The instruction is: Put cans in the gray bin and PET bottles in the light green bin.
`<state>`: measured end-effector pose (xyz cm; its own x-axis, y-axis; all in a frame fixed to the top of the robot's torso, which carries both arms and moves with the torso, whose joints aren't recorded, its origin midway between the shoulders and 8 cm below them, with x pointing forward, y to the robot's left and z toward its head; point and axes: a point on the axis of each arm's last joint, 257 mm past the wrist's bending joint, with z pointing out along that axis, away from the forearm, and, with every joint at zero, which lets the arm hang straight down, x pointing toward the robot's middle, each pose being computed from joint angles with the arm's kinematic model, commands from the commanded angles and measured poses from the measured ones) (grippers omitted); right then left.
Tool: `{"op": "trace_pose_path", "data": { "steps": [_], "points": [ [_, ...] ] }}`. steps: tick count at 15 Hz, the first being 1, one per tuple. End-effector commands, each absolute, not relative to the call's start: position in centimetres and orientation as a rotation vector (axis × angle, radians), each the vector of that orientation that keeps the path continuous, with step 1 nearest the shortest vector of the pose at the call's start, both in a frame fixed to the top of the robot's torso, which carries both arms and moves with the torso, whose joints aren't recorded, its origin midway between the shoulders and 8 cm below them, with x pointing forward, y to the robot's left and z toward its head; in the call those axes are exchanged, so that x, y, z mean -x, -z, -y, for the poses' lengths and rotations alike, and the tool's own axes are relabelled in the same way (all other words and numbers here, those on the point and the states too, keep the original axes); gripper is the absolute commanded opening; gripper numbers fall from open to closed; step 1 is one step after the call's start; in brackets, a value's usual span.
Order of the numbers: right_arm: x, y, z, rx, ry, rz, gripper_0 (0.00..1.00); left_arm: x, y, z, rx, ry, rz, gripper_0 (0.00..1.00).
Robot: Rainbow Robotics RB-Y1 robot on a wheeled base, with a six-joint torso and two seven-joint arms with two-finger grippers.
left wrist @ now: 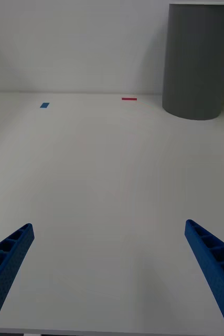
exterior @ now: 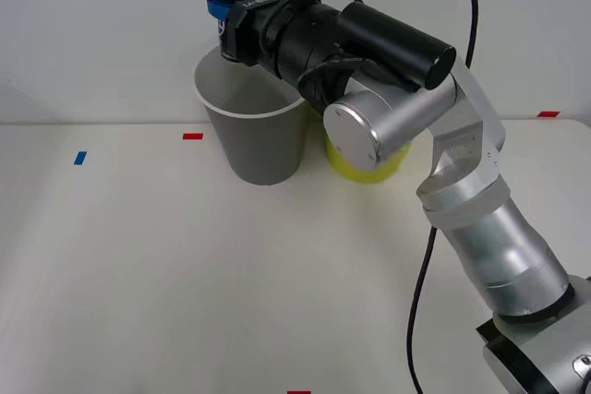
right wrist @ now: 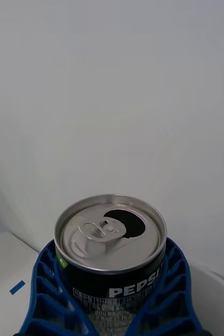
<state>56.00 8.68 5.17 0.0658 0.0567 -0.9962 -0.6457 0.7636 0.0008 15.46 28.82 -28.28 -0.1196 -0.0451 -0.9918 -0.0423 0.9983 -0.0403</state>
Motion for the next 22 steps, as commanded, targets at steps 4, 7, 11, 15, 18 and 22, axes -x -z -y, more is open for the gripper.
{"op": "trace_pose_path", "data": {
  "steps": [4, 7, 11, 15, 18, 22],
  "points": [
    [-58.2, -4.2, -8.9, 0.516, -0.528, -1.425, 0.0, -15.5, 28.3, -28.8, 0.066, 0.002, -1.691, 1.0],
    [-58.9, -4.2, -9.2, 0.514, -0.523, -1.402, 0.0, -15.5, 28.3, -28.8, 0.066, 0.002, -1.691, 1.0],
    [-59.0, -4.4, -9.0, 0.522, -0.49, -1.388, 0.0, -15.5, 28.3, -28.8, 0.066, 0.002, -1.691, 1.0],
    [-59.4, -4.3, -8.4, 0.533, -0.459, -1.383, 0.0, -15.5, 28.3, -28.8, 0.066, 0.002, -1.691, 1.0],
    [-59.4, -4.2, -8.3, 0.536, -0.456, -1.386, 0.0, -15.5, 28.3, -28.8, 0.066, 0.002, -1.691, 1.0],
    [-59.3, -4.3, -8.5, 0.519, -0.486, -1.387, 0.44, -15.5, 28.3, -28.8, 0.066, 0.002, -1.691, 1.0]
  ]
}}
